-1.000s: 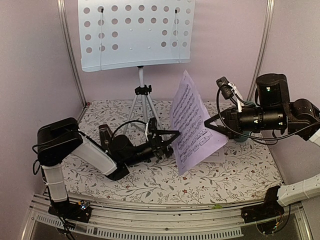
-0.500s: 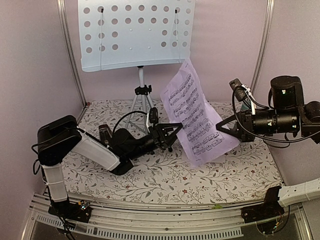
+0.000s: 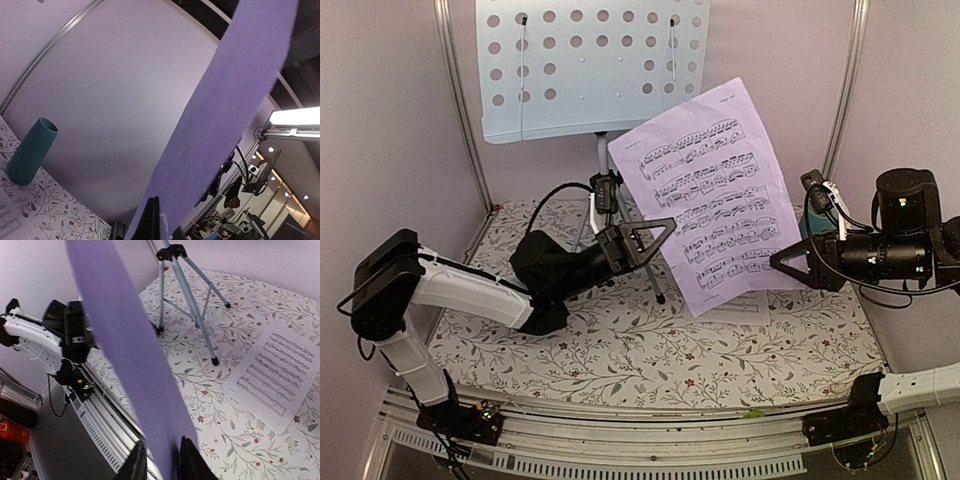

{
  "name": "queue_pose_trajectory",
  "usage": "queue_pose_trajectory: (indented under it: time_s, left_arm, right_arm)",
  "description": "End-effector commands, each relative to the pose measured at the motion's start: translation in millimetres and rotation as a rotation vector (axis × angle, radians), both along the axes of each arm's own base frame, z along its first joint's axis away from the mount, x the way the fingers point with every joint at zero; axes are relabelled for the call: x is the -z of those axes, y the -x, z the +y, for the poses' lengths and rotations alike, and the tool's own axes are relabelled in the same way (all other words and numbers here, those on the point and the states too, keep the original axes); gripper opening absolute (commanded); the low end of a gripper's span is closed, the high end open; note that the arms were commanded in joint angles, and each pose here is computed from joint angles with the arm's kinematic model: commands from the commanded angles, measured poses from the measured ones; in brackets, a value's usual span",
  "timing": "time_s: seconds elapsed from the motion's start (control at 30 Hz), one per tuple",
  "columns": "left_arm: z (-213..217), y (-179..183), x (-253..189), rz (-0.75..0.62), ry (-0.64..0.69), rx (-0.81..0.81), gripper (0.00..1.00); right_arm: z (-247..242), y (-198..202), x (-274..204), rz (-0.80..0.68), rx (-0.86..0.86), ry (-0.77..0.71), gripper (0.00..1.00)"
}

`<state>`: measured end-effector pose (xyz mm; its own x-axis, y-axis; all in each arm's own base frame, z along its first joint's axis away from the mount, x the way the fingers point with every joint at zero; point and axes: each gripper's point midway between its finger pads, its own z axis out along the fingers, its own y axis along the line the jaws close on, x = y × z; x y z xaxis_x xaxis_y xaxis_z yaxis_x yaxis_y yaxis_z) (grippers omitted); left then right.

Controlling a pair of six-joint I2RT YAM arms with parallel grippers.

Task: Set up the instrument practice props
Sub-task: Pass from the right arm to the left, then pass from the left arm to the right

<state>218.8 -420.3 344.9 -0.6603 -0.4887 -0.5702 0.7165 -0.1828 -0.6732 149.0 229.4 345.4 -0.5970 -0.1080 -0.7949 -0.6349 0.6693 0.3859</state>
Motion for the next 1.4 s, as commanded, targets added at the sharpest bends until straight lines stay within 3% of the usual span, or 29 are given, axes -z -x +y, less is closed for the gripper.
queue_pose_trajectory:
  time_s: [0.0, 0.17, 0.37, 0.57, 0.73, 1.0, 1.37]
  left_arm:
    - [1, 6, 4, -0.167, -0.194, -0.071, 0.0]
    - [2, 13, 4, -0.277, -0.389, -0.081, 0.0]
    - [27, 19, -13, -0.379, -0.549, -0.157, 0.0]
    - [51, 33, -34, -0.515, -0.635, -0.175, 0.0]
    - [67, 33, -57, -0.621, -0.715, -0.212, 0.0]
    - [86, 12, -81, -0.642, -0.784, -0.275, 0.0]
    - [85, 14, -97, -0.642, -0.76, -0.179, 0.0]
  right_arm:
    - [-13, -13, 3, -0.049, 0.1, 0.005, 0.44]
    - [-7, -30, -19, -0.206, 0.132, -0.06, 0.74]
    - [11, -40, -47, -0.392, 0.087, -0.103, 0.89]
    - [43, -42, -64, -0.509, -0.107, -0.156, 0.89]
    - [49, -71, -75, -0.532, -0.183, -0.209, 0.87]
    - [66, -57, -90, -0.554, -0.389, -0.301, 0.85]
    - [63, -62, -102, -0.594, -0.366, -0.307, 0.82]
